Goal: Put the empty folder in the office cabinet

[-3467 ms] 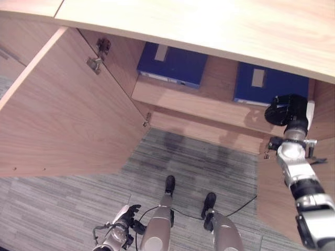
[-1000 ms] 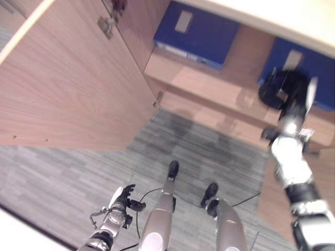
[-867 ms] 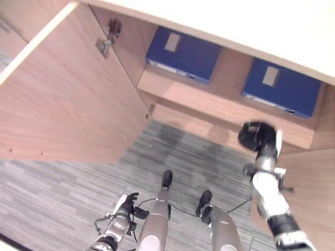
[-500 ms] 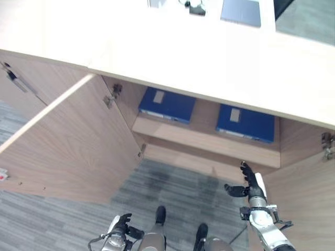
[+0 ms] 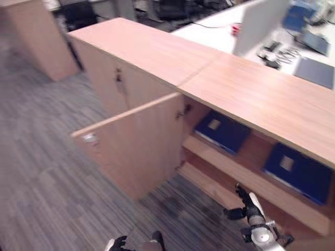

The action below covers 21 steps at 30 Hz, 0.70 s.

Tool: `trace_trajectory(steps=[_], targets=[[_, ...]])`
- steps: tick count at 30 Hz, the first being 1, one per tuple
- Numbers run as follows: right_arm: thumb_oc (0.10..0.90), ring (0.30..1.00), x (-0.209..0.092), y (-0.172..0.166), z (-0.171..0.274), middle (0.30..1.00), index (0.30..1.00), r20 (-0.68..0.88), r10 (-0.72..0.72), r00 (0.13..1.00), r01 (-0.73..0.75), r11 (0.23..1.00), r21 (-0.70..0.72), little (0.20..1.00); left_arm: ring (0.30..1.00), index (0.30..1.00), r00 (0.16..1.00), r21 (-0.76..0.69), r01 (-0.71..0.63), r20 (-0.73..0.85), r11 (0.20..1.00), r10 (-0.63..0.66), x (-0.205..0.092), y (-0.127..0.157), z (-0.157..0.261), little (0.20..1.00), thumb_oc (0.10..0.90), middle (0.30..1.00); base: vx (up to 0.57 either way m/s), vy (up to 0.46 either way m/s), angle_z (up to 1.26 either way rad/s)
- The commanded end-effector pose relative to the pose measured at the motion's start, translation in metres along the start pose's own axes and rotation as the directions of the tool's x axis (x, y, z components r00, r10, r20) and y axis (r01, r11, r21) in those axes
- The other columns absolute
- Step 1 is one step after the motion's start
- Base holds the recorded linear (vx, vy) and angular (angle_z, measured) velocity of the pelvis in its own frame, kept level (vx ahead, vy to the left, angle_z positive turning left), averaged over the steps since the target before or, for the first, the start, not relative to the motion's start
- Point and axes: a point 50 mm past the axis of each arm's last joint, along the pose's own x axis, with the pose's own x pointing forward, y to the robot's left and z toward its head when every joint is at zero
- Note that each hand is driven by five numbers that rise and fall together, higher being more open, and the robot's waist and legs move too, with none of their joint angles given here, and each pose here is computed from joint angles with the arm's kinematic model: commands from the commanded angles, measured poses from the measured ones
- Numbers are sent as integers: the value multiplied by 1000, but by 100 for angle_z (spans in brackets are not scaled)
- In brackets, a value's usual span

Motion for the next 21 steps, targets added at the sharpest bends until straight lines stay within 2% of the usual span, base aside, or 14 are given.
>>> trace_trajectory(steps=[1, 8, 12, 14, 15, 21], targets=[[800, 900, 15, -24, 33, 900, 900, 124, -86, 989, 80, 996, 48, 900, 900, 900, 998, 49, 2, 58, 999, -5, 3, -2, 19, 900, 800, 900, -54, 212, 68], [800, 900, 12, -15, 30, 900, 900, 106, -76, 991, 65, 992, 107, 900, 900, 900, 994, 68, -65, 88, 996, 59, 7, 15, 28, 900, 800, 900, 23, 23, 29], [800, 900, 9, -15, 24, 900, 900, 94, -71, 993, 63, 994, 84, 900, 900, 900, 991, 92, -56, 123, 994, 45, 8, 12, 37, 900, 800, 900, 73, -115, 89], [800, 900, 8, -19, 18, 900, 900, 73, -77, 994, 70, 993, 93, 900, 900, 900, 990, 43, -51, 135, 998, 45, 7, 18, 35, 900, 800, 900, 70, -70, 59], [800, 900, 8, -26, 15, 900, 900, 62, -100, 993, 95, 992, 86, 900, 900, 900, 975, -5, -64, 212, 998, 63, 5, 23, 48, 900, 800, 900, 16, -29, 48], [800, 900, 4, -32, 4, 900, 900, 24, -126, 992, 124, 989, 81, 900, 900, 900, 927, -171, -35, 362, 985, 96, -5, 27, 80, 900, 800, 900, 20, -63, 27]])
